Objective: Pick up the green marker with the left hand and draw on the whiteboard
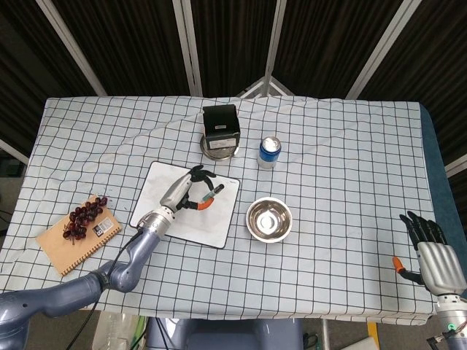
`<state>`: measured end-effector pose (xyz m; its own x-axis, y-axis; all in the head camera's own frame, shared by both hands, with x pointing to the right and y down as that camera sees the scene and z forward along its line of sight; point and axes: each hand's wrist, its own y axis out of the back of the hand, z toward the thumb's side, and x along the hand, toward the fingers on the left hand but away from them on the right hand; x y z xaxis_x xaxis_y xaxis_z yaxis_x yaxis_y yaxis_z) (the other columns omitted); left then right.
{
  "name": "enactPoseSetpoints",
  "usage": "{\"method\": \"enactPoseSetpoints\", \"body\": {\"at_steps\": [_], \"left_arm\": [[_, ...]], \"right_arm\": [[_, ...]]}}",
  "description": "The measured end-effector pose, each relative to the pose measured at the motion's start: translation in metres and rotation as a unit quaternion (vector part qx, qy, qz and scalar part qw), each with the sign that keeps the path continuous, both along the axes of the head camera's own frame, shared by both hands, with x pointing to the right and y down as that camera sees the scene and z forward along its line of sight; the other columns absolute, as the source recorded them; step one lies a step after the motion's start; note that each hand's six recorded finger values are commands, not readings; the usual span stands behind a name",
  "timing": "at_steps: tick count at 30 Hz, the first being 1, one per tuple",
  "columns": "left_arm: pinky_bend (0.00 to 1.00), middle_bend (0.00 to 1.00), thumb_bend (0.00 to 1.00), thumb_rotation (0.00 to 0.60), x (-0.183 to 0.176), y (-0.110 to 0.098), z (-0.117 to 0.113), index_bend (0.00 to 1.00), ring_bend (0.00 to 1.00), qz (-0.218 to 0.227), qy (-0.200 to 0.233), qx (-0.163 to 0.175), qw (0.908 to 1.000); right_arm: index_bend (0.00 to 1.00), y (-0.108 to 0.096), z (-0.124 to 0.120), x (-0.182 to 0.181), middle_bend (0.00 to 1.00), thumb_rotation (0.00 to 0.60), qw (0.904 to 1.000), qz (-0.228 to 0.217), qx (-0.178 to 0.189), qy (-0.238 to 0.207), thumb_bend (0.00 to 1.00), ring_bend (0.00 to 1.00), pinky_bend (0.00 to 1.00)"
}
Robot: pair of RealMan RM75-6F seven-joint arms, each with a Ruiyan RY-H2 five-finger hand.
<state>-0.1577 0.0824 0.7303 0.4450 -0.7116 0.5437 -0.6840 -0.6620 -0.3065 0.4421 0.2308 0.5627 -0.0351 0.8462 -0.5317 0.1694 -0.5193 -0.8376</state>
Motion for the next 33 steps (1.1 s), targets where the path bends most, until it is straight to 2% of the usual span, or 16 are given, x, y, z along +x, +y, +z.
{"method": "enactPoseSetpoints", "body": {"at_steps": [7, 15, 24, 33], "left_arm": [[0.02, 0.23, 0.55, 0.6, 0.004, 0.009, 0.007, 0.72, 0.01, 0.024, -0.003, 0.001, 0.9997], [0.02, 0.23, 0.55, 0.6, 0.003, 0.013, 0.012, 0.73, 0.01, 0.03, -0.004, -0.003, 0.9995], [0.02, 0.24, 0.55, 0.6, 0.0, 0.011, 0.015, 0.73, 0.01, 0.031, -0.006, 0.0, 0.9995], [0.02, 0.24, 0.54, 0.6, -0.012, 0.001, 0.023, 0.74, 0.01, 0.037, -0.031, 0.01, 0.9988]], "right_arm": [[0.0, 0.0, 0.0, 0.0, 0.0, 0.6, 1.0, 0.0, 0.0, -0.001, 0.35, 0.0, 0.0], [0.0, 0.0, 0.0, 0.0, 0.0, 0.6, 1.0, 0.001, 0.0, -0.001, 0.35, 0.0, 0.0], [0.0, 0.0, 0.0, 0.001, 0.0, 0.6, 1.0, 0.002, 0.0, 0.0, 0.35, 0.0, 0.0], [0.0, 0.0, 0.001, 0.002, 0.0, 0.6, 1.0, 0.002, -0.001, 0.003, 0.35, 0.0, 0.0]]}}
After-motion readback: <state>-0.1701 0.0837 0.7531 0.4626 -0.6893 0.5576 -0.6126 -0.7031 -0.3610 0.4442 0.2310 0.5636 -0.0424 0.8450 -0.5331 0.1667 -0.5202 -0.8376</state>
